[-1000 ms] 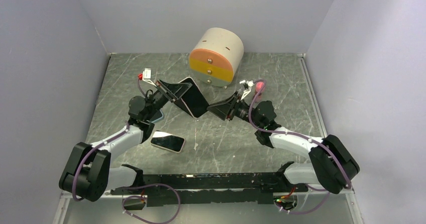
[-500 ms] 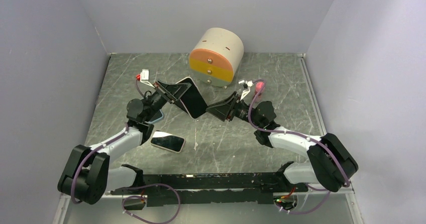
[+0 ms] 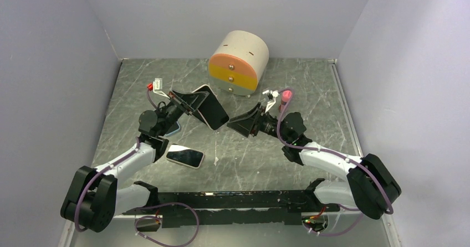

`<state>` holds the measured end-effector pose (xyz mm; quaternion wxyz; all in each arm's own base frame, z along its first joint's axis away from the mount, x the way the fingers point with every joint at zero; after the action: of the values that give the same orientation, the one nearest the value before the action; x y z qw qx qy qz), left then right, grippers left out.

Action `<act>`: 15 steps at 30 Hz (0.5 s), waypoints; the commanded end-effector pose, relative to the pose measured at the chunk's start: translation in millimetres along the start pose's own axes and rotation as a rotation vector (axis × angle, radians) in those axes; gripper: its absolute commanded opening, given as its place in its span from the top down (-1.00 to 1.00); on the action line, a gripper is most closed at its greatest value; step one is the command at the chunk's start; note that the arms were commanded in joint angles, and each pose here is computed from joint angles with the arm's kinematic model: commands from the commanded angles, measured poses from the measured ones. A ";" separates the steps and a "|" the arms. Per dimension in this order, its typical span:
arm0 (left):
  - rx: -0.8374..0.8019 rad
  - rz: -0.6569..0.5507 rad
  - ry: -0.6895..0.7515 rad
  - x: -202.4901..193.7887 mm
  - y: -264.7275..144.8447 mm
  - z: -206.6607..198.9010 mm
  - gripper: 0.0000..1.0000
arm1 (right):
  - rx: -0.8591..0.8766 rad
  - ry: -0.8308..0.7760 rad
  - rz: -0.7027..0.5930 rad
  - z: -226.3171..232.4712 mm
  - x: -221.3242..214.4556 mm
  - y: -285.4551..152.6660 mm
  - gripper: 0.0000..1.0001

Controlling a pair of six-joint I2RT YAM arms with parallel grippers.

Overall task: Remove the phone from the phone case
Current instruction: Remove the phone case from the phone.

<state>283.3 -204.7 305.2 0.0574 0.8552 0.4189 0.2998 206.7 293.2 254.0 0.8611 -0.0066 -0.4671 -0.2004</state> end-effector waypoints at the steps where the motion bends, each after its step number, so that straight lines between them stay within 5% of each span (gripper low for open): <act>1: -0.108 -0.071 0.035 15.3 1.3 -28.9 0.95 | 0.035 -0.040 -0.047 12.5 17.0 3.9 -0.02; 15: -0.182 -0.040 0.018 11.5 -1.1 -42.9 0.95 | 0.054 -0.018 -0.079 12.6 21.1 7.7 -0.02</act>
<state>280.3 -205.3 313.7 0.0850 0.8523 0.4154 0.3064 209.8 294.4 251.1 0.8660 -0.0099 -0.4556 -0.2058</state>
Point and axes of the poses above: each gripper's point midway between its finger pads, its own y axis out along the fingers, its own z axis along the line the jaws close on, x = y × z, the point moved 2 cm from there along -y, back along the fingers, and after that the axes turned 6 degrees about -y, right-handed, at the moved point
